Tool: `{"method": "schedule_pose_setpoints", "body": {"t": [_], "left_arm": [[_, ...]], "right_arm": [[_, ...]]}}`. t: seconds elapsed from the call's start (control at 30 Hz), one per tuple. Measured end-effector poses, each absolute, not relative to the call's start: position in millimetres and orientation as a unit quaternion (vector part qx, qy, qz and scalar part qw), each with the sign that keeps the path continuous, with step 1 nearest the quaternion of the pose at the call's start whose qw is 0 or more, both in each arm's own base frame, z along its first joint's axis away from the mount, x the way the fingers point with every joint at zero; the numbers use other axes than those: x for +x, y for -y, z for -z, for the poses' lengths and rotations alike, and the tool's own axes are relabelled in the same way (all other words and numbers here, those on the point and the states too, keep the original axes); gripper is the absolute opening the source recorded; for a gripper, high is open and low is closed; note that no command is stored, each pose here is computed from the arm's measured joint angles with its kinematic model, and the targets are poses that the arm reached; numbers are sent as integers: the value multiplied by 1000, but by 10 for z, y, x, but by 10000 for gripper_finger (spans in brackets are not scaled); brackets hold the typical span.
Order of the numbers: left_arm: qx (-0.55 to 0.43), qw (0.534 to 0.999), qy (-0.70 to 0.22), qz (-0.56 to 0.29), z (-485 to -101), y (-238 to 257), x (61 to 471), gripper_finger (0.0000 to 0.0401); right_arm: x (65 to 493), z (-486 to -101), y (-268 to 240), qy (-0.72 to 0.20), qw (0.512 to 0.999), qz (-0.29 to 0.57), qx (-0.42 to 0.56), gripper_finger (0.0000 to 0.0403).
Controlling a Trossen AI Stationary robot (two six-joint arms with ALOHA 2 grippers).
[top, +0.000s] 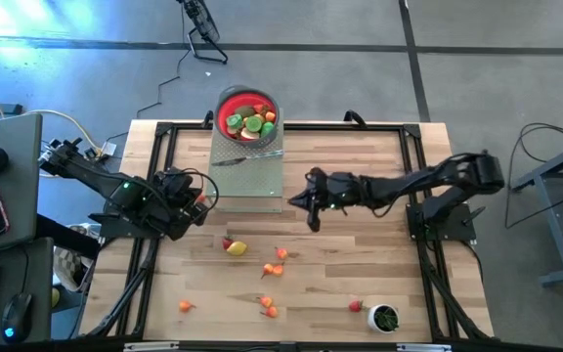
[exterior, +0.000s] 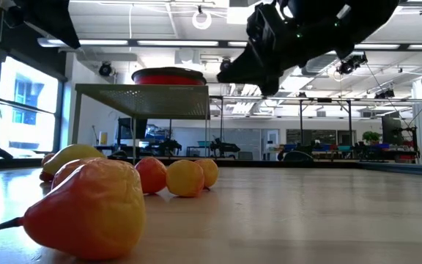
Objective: Pick & Place Fruit
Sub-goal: Adjust the shelf on the table
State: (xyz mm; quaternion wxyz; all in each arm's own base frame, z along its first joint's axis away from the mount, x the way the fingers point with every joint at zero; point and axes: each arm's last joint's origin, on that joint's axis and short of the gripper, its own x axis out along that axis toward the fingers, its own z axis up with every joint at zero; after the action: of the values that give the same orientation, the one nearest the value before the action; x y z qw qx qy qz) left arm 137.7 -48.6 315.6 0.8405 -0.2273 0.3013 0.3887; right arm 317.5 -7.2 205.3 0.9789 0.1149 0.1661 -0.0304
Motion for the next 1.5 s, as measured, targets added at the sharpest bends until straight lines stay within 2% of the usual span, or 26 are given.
{"method": "schedule_pose_setpoints", "body": {"t": [0.37, 0.57, 0.87, 1.5], "left_arm": [[-226, 841, -299, -390, -3157, 485, 1377, 0], [-226, 841, -299, -390, -3157, 484, 1377, 0], [-225, 841, -298, -390, -3157, 484, 1378, 0], [-226, 841, -299, -390, -3158, 485, 1377, 0]], "right_arm": [[3409, -1640, -190, -140, 976, 68, 152, 2], [3506, -1529, -229, -89, 979, 104, 149, 2], [3768, -1414, -234, -92, 977, 132, 142, 2], [3706, -1426, -383, -58, 947, 298, 105, 2]]}}
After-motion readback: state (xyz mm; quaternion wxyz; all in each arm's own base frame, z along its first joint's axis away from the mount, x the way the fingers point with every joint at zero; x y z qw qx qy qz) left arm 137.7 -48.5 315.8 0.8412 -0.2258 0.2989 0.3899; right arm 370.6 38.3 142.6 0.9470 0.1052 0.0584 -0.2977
